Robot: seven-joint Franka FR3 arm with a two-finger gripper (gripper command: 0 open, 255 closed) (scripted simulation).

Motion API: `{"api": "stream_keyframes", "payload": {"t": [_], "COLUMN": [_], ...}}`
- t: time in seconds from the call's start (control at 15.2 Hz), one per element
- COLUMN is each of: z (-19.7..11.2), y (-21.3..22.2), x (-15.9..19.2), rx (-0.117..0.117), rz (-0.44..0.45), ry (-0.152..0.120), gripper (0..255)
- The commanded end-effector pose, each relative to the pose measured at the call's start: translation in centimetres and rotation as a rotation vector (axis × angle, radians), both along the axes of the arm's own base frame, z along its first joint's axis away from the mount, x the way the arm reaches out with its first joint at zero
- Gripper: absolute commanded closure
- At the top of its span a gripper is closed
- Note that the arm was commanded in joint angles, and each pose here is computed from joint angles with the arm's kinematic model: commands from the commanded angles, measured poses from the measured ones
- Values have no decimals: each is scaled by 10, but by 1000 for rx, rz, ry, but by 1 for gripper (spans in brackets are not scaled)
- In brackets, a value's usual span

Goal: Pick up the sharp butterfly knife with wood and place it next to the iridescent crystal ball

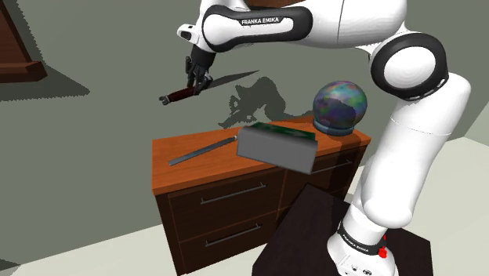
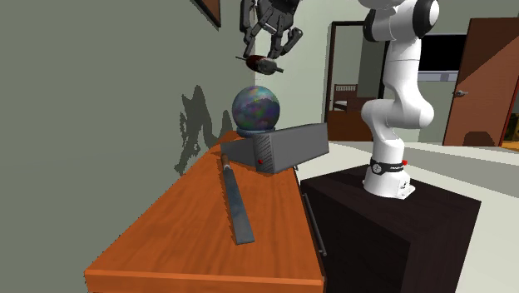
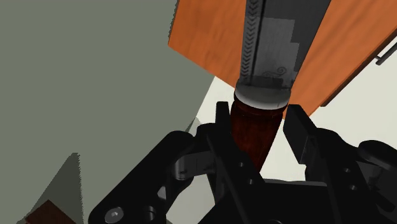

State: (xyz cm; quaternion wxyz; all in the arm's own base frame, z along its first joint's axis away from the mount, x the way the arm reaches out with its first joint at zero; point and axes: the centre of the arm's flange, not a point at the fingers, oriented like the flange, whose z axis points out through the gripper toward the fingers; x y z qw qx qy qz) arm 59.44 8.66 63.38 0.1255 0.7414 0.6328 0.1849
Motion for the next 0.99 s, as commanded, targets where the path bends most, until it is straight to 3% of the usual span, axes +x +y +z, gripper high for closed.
{"api": "stream_keyframes", "payload": {"t": [0.0, 0.59, 0.92], "z": [10, 54, 55], "y": [0, 0, -65], "x": [1, 1, -11], "rx": [0, 0, 0], "rz": [0, 0, 0], "ry": [0, 0, 0], "gripper": [255, 255, 255]}}
